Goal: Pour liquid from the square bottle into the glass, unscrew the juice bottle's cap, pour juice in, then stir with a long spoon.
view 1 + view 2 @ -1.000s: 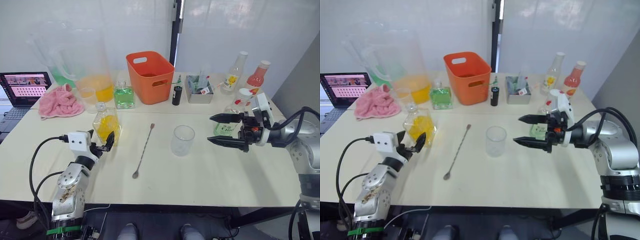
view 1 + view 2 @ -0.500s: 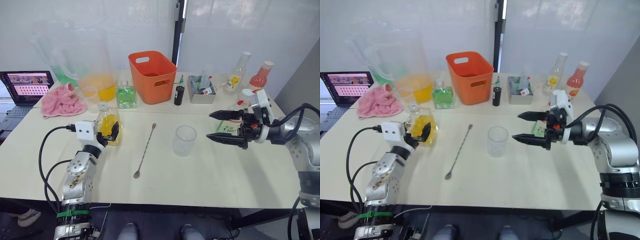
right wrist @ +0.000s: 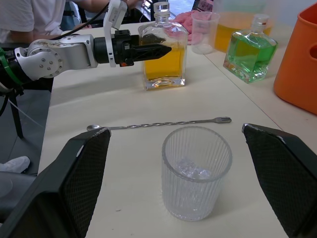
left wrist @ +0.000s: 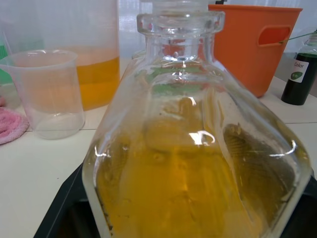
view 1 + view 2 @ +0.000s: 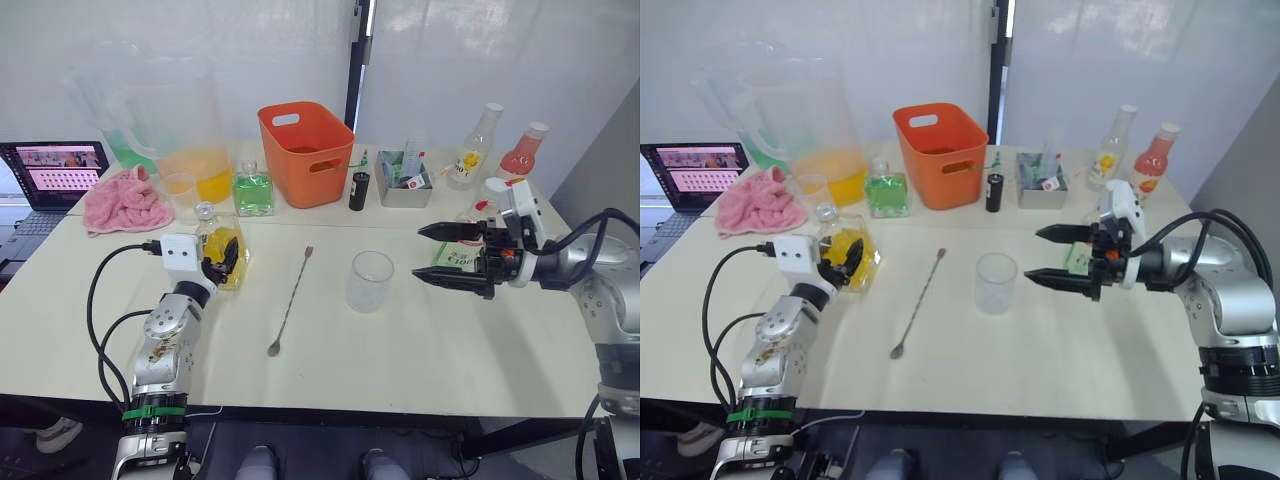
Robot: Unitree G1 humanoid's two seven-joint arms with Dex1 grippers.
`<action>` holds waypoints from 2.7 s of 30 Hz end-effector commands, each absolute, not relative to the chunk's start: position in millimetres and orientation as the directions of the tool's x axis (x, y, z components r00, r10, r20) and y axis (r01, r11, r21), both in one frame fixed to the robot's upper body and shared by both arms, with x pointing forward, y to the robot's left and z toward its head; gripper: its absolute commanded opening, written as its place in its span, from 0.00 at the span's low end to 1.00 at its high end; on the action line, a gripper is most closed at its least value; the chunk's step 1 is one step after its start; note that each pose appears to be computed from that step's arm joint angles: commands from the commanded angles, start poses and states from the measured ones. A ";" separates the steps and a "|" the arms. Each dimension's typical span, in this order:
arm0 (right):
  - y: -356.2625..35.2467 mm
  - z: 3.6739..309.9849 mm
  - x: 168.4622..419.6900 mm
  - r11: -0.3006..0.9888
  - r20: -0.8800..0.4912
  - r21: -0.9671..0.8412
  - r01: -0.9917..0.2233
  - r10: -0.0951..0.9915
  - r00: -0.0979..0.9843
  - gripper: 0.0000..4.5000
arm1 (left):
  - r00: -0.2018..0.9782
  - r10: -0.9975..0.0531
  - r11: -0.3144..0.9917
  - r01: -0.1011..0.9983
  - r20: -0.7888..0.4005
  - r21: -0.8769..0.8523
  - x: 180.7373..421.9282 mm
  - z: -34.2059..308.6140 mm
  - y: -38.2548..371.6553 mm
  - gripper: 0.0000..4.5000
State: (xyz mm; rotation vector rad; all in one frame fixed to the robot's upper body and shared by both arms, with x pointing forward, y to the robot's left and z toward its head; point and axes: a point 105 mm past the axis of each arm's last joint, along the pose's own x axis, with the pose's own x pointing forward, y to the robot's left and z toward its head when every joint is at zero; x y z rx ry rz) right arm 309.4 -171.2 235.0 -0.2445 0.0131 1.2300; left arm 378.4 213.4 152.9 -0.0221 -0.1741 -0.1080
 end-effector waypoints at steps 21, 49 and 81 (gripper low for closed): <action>-172.8 245.4 300.1 0.313 -0.111 -0.194 -0.930 0.935 0.338 1.00 | 0.728 -0.632 0.773 0.574 0.265 0.270 326.1 224.7 165.3 0.63; -196.4 250.4 258.8 0.464 -0.110 -0.225 -0.857 0.862 0.495 1.00 | -0.035 -0.999 -0.036 0.953 -0.010 0.300 285.7 186.3 34.8 0.63; -175.5 254.7 268.2 0.393 -0.096 -0.239 -0.888 0.900 0.425 1.00 | 0.062 -0.997 0.056 0.992 -0.055 0.113 274.6 175.2 52.3 0.99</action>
